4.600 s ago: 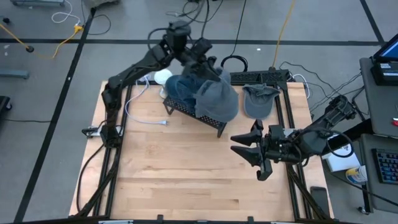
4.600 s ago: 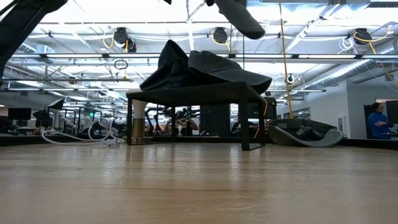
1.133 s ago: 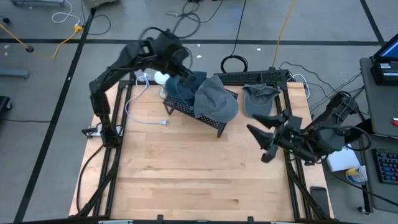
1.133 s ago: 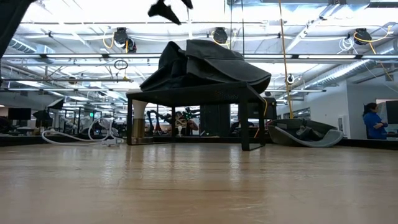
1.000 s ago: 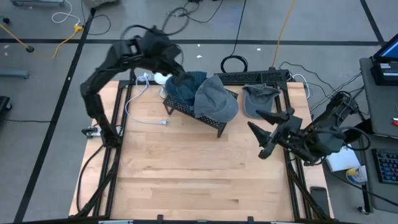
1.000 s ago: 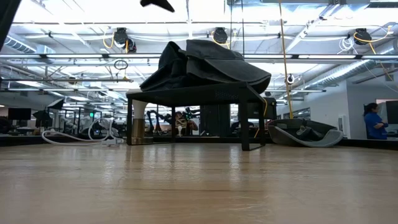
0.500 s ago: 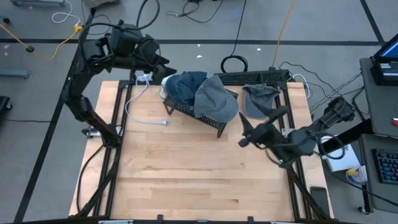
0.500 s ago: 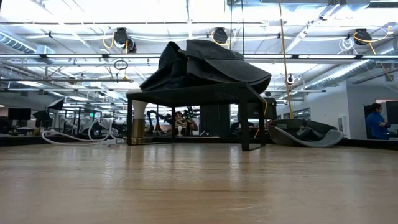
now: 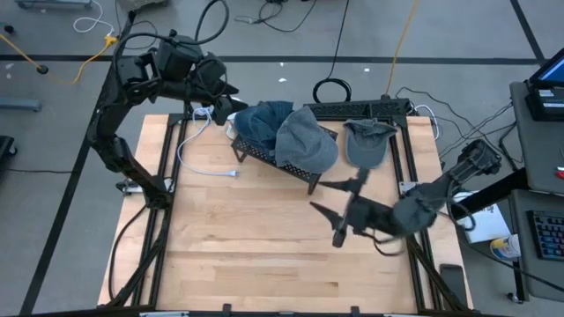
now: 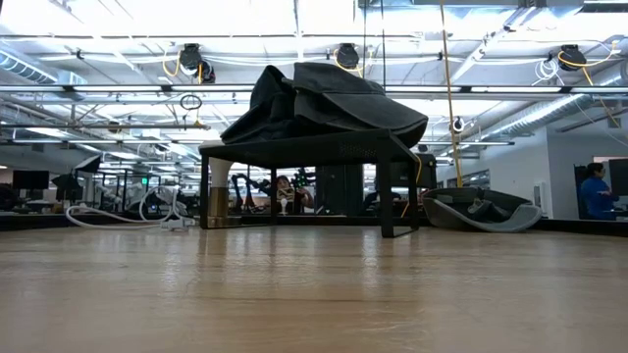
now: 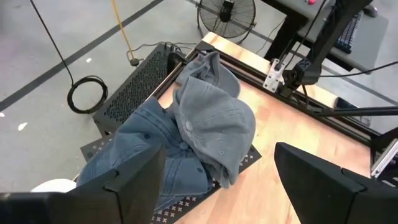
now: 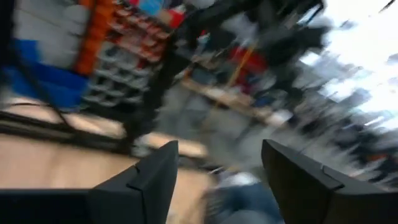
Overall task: Pick & Place hat
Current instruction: Stack the gray cap on the gray caps on the shelf
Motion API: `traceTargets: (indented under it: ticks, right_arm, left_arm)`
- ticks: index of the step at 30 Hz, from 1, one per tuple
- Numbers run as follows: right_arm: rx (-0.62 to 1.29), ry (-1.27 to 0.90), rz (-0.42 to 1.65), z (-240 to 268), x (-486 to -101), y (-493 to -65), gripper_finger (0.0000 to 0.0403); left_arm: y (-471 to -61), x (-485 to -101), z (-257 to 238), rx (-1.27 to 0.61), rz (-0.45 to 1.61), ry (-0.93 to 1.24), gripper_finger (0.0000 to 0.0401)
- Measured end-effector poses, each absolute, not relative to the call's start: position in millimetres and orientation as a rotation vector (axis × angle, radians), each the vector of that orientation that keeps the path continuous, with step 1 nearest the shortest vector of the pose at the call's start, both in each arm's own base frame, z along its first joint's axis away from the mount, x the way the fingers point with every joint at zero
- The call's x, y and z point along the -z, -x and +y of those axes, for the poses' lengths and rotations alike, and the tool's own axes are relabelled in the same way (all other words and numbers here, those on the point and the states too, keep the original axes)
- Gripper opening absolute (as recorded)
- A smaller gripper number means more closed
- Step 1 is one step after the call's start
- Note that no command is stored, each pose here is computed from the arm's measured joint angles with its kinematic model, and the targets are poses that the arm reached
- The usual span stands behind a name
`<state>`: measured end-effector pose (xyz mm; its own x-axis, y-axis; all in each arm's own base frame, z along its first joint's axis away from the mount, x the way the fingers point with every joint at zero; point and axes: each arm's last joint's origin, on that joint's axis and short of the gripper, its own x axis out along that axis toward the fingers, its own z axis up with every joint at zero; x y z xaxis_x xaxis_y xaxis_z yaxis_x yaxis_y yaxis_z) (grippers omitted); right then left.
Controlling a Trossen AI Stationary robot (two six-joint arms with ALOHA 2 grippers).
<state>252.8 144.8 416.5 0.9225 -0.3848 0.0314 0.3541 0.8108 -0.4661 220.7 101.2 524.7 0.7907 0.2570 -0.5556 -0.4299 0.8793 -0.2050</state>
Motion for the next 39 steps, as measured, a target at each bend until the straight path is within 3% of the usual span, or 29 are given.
traceTargets:
  ticks: [8, 18, 29, 39]
  right_arm:
    - [0.120, 0.087, 0.326, 116.7, -378.2, -267.1, 0.0211]
    - [0.277, -0.116, 0.657, 103.0, -342.4, -256.2, 0.0217]
    - [0.498, -0.038, 1.148, 102.7, -273.9, -250.6, 0.0218]
    - [0.799, 0.133, 1.132, 90.4, -195.5, -234.5, 0.0216]
  left_arm:
    - [-219.1, -521.3, 97.9, -0.303, 0.588, 0.369, 0.0306]
    - [-217.3, -518.6, 97.0, -0.310, 0.619, 0.393, 0.0315]
    - [-217.4, -518.7, 97.1, -0.306, 0.620, 0.379, 0.0297]
    - [-217.3, -518.6, 97.1, -0.298, 0.624, 0.353, 0.0317]
